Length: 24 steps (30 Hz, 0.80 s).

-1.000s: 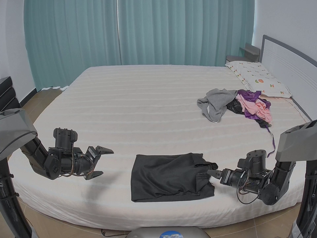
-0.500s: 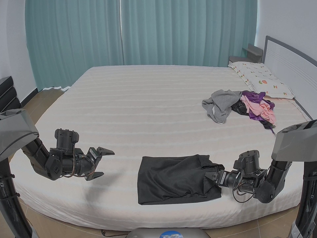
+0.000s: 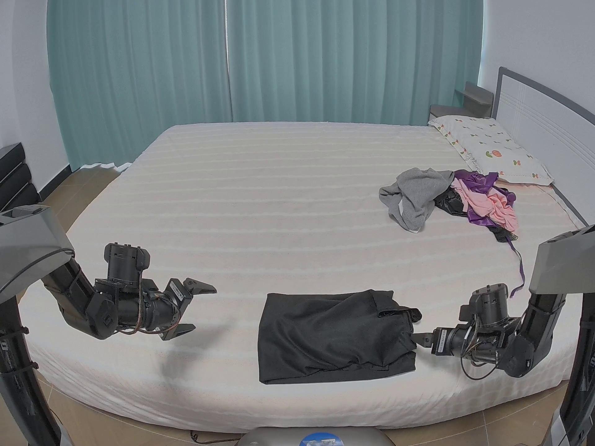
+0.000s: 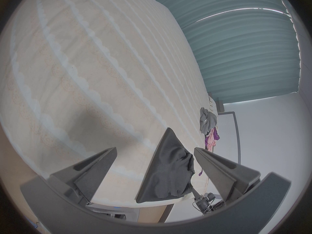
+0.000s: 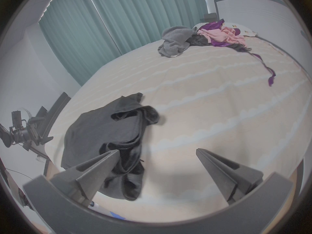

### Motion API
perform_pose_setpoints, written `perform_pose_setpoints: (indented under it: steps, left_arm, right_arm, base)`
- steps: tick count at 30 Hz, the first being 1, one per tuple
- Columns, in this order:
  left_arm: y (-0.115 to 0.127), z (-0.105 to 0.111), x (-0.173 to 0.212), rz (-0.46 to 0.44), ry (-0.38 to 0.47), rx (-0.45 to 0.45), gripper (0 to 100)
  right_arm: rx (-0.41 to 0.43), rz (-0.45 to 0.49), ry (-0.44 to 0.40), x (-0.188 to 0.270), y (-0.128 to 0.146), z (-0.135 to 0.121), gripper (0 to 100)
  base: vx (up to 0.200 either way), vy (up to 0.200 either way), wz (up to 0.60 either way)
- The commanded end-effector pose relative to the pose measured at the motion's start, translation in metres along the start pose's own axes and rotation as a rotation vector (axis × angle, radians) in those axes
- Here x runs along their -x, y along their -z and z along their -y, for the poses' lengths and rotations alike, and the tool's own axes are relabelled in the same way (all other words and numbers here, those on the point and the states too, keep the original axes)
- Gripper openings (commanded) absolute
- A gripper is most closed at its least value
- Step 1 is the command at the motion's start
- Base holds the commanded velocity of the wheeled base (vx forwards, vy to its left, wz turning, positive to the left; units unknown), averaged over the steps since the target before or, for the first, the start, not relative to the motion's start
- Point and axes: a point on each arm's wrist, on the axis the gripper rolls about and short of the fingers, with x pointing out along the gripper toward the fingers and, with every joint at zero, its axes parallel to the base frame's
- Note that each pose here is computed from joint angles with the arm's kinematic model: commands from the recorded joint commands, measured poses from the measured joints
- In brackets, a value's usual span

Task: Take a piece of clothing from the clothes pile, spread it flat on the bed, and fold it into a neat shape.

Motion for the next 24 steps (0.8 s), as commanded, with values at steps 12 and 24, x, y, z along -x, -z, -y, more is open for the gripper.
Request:
perform_pose_setpoints:
  steps: [12, 24]
  left_arm:
    - [0.002, 0.000, -0.003, 0.012, -0.016, -0.007, 100]
    - [0.003, -0.001, -0.005, 0.015, -0.025, -0.006, 100]
  right_arm:
    - [-0.101, 0.014, -0.137, 0.005, -0.006, -0.025, 100]
    - [-0.053, -0.054, -0.054, 0.004, 0.002, -0.004, 0]
  base:
    - [0.000, 0.000, 0.00]
    - [0.000, 0.000, 0.00]
